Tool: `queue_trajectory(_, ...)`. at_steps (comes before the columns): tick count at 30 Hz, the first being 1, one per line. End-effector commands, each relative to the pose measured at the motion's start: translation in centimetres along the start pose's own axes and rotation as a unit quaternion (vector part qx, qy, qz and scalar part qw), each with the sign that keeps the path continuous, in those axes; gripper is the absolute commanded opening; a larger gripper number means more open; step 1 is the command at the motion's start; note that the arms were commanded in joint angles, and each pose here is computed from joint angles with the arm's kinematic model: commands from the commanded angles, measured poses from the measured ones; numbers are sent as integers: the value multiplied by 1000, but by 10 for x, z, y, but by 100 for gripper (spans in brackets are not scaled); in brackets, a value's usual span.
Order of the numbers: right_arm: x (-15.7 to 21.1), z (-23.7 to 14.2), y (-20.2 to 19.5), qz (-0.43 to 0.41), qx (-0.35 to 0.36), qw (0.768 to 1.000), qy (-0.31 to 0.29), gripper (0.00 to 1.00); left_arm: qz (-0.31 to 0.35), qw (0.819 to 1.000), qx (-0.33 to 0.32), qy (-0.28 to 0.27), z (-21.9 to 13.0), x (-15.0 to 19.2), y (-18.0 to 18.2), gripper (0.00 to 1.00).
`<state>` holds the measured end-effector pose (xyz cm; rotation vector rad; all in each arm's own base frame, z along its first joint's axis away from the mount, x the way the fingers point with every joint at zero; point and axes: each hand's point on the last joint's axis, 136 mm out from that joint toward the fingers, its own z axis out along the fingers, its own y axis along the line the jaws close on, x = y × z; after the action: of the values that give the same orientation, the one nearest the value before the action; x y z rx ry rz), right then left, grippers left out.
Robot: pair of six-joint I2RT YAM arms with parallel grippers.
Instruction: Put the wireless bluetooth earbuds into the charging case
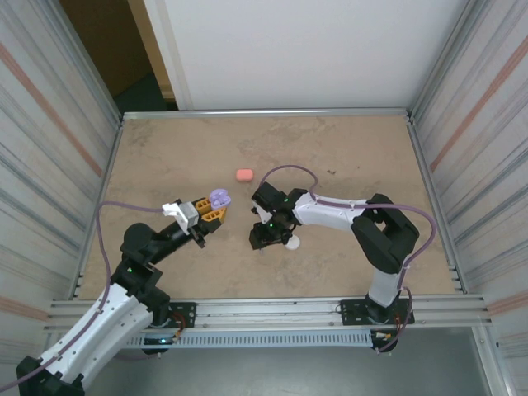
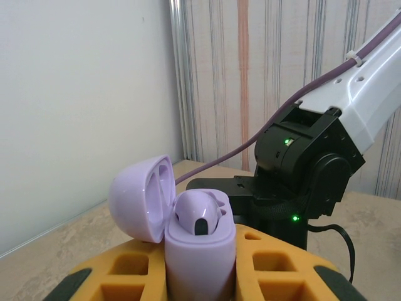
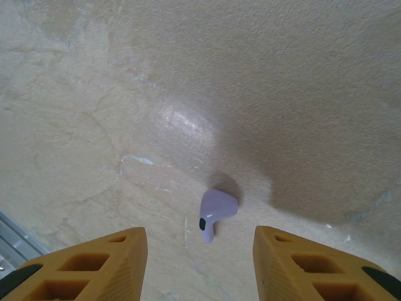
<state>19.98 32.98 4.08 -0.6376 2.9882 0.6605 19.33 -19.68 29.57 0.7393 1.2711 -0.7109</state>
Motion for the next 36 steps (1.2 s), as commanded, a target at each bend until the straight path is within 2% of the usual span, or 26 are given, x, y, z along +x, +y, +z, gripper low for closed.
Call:
queue_trajectory(1,-4,2,9,1,-10,1000,3,46,15,1000,-4,-15,-1,-10,0,0)
queue_trajectory(26,-6,18,3,6,3,1000,18,43,15,1000,-2,-15,-1,-10,0,0)
queue_trajectory(36,-3,27,0,7,6,999,31,38,15,1000,-3,-15,-1,-10,0,0)
